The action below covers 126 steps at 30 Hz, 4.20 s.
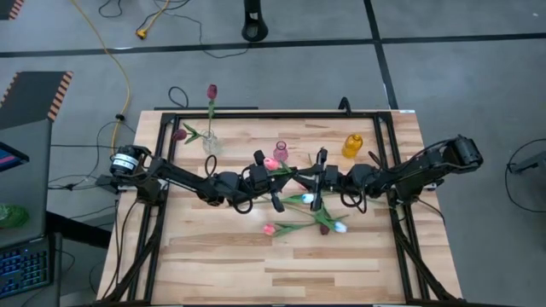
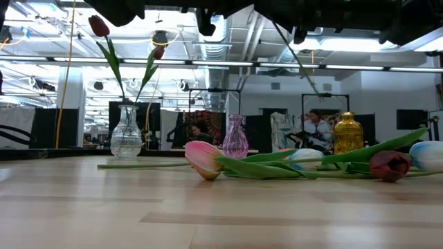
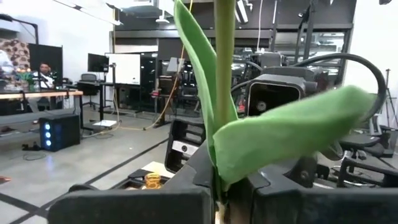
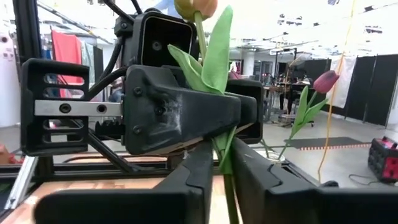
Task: Sort flowers into vase by color
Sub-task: Put the bottom pink flower into the purple vase, then put the top white flower into the yellow vase
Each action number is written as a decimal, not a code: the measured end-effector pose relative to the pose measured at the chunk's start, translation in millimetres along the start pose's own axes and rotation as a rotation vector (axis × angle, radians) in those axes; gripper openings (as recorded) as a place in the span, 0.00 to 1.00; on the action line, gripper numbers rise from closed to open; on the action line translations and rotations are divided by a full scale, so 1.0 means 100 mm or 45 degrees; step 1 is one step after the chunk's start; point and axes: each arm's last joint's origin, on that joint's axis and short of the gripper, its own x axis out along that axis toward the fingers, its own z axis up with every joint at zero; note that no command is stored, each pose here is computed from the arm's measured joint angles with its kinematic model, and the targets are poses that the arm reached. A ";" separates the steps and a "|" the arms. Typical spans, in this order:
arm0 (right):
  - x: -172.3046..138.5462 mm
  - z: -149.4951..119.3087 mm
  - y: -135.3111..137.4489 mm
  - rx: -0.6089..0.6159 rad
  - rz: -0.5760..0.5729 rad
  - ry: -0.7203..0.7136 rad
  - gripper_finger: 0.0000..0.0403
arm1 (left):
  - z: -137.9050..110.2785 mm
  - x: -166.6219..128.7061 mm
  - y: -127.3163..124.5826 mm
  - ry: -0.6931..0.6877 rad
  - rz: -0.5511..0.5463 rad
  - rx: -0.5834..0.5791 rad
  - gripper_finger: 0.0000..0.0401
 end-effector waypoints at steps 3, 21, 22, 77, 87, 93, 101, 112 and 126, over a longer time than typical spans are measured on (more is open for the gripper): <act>0.00 -0.01 -0.02 -0.006 -0.034 0.018 0.32 | 0.00 0.01 0.03 -0.001 0.010 0.003 0.01; -0.22 0.15 -0.09 -0.103 -0.176 0.243 0.56 | 0.23 0.45 0.19 0.271 0.084 0.265 0.00; -0.24 0.17 -0.09 -0.108 -0.171 0.256 0.56 | 0.26 0.47 0.19 0.290 0.088 0.290 0.00; -0.52 0.08 0.01 -0.093 -0.062 0.589 0.56 | 0.61 0.61 0.81 0.582 0.522 0.231 0.00; -0.52 0.08 0.01 -0.093 -0.062 0.589 0.56 | 0.56 0.60 0.89 0.645 0.564 0.209 0.09; -0.52 0.08 0.01 -0.093 -0.062 0.590 0.56 | 0.53 0.58 0.90 0.697 0.562 0.248 0.25; -0.52 0.08 0.01 -0.095 -0.062 0.594 0.56 | 0.52 0.49 0.87 0.809 0.501 0.284 0.37; -0.52 0.07 0.01 -0.098 -0.062 0.602 0.56 | 0.89 0.23 0.90 0.851 0.433 0.249 0.38; -0.53 0.06 0.01 -0.113 -0.072 0.629 0.56 | 1.04 -0.25 0.62 1.082 0.289 0.319 0.38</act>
